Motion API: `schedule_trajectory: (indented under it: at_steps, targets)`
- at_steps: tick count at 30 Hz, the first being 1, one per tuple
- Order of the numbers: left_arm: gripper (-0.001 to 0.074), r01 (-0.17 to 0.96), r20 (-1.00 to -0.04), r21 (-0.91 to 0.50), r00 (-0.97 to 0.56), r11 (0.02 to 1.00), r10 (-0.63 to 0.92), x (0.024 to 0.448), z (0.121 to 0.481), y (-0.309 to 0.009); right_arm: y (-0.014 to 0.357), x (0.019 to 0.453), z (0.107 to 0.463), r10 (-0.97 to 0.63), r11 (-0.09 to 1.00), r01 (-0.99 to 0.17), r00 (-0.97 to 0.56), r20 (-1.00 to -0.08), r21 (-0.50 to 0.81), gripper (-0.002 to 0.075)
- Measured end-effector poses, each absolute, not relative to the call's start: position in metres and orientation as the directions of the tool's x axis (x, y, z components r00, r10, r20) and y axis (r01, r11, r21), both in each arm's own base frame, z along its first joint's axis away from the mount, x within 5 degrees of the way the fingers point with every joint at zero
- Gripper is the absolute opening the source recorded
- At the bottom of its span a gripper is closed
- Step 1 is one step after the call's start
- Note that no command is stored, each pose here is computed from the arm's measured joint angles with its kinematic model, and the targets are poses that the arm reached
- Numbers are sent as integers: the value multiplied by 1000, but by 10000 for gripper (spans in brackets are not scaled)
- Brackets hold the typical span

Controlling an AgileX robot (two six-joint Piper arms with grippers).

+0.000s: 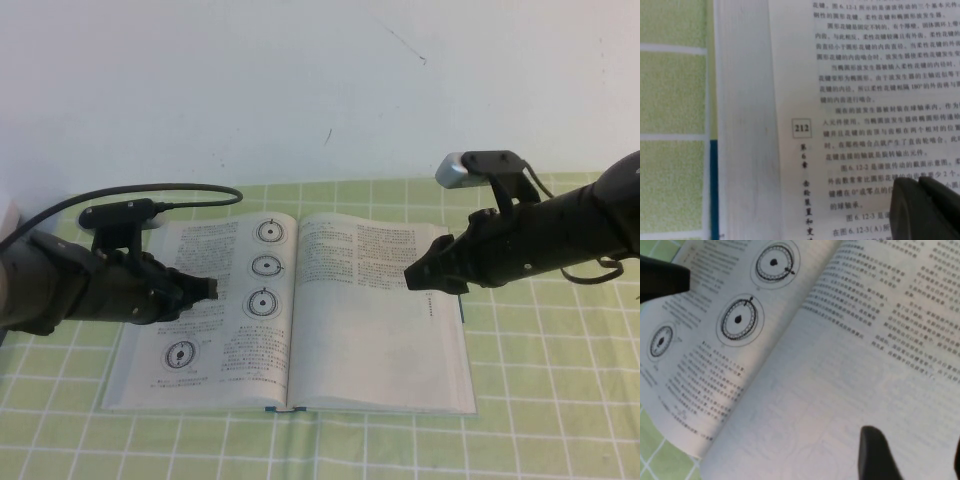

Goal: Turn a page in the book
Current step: Open the closed book

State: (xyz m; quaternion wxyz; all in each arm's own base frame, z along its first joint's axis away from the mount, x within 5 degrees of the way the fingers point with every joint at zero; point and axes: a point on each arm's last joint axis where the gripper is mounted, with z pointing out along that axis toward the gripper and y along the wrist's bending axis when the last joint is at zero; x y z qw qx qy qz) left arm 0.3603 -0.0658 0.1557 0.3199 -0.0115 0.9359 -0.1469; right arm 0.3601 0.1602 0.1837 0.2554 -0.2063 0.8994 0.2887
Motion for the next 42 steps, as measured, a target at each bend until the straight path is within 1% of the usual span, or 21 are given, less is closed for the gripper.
schedule_trajectory:
  at_steps: [4,9,13,17,27,37,42]
  targets:
    - [-4,72,-596,-282,-795,957,-116,360,156,-66,163,369,173,-195,762,-469,-824,-532,447,328]
    - [-4,72,-596,-282,-795,957,-116,360,156,-66,165,375,161,-197,774,-419,-872,-448,476,329]
    - [-4,71,-597,-281,-794,957,-117,360,156,-66,163,375,155,-190,805,-364,-906,-377,469,329]
    - [-4,70,-598,-280,-793,957,-117,361,156,-65,160,373,150,-187,826,-331,-924,-333,456,329]
    - [-4,65,-574,-282,-811,957,-114,362,145,-66,160,374,140,-183,835,-309,-936,-301,455,330]
    - [-4,59,-567,-298,-814,953,-126,363,145,-66,160,375,132,-180,838,-298,-942,-283,457,330]
    - [-4,28,-556,-325,-814,945,-167,364,144,-65,162,376,129,-171,833,-286,-947,-271,473,329]
